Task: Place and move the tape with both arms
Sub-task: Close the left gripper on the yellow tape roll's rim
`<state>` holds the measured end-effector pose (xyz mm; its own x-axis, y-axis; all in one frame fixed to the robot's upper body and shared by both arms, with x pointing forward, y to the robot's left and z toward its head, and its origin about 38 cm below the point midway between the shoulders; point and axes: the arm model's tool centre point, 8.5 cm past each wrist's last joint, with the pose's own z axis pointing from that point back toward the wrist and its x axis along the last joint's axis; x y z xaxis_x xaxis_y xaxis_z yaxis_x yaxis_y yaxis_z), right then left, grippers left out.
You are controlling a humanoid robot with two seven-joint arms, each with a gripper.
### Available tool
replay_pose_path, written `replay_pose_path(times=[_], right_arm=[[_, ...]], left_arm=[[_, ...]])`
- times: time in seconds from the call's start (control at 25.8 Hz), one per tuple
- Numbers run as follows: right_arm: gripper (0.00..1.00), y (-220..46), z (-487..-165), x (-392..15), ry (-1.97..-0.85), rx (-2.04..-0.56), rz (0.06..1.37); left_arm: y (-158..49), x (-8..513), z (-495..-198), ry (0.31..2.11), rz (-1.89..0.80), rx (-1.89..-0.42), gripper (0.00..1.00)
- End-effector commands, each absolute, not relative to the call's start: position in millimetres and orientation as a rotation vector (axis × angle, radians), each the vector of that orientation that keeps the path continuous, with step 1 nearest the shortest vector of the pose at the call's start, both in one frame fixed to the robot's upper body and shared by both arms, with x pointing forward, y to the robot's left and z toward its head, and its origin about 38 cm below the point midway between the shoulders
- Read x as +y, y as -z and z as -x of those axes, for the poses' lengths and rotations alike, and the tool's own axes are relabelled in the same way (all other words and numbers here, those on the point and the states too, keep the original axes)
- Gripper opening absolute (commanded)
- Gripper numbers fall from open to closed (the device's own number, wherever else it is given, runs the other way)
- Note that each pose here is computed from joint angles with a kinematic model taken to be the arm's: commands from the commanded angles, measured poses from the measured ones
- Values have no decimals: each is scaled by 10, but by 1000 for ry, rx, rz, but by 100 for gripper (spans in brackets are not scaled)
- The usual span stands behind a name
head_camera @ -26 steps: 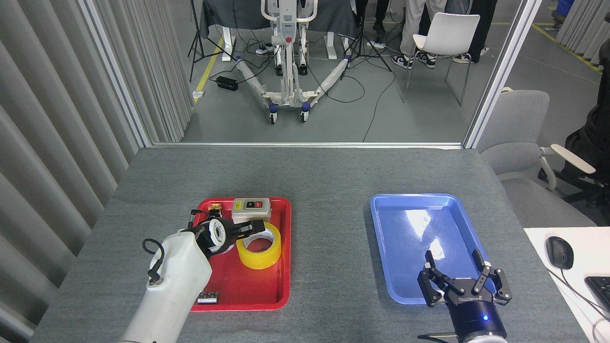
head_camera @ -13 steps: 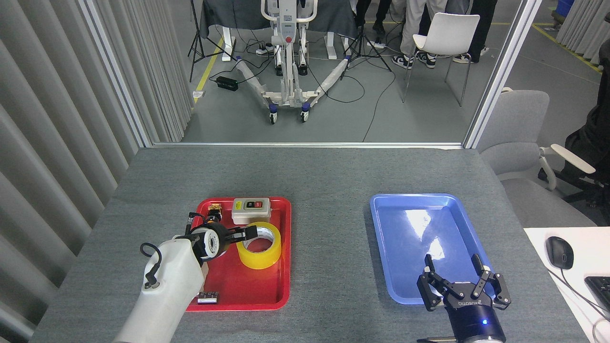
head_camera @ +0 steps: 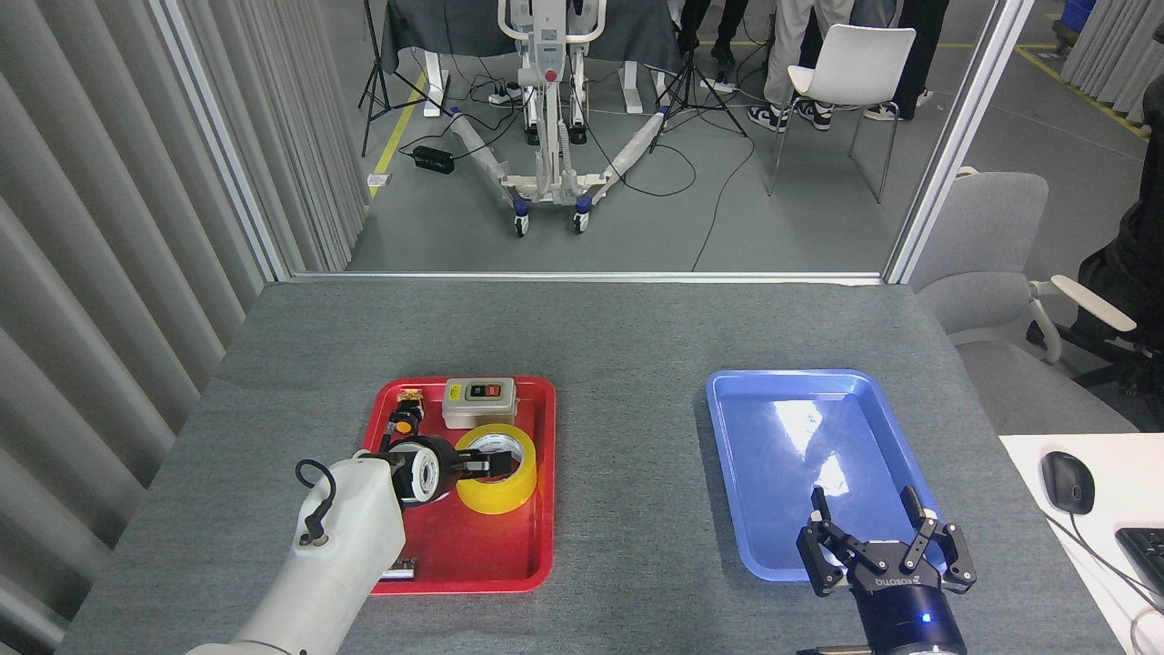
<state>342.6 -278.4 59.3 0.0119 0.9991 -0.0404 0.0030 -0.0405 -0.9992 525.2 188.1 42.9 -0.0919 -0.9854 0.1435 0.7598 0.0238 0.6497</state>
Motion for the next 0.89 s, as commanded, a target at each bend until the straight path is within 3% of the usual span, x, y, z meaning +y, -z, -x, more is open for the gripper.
replay_pose_path(times=[0.0, 0.31, 0.62, 0.85], right_arm=[[100, -590, -3426, -2781, -1228, -1183, 1245], [100, -591, -3426, -2780, -1230, -1183, 1246], [100, -603, -3429, -2755, -1229, -1189, 1245], [100, -600, -3425, -2736, -1228, -1192, 1243]], left_arm=[[-381, 1897, -5243, 1534, -418, -671, 95], [-396, 1967, -5276, 1516, -469, -703, 91], [-379, 1966, -5275, 1520, -481, -712, 69], [-365, 1960, -5268, 1532, -476, -713, 68]])
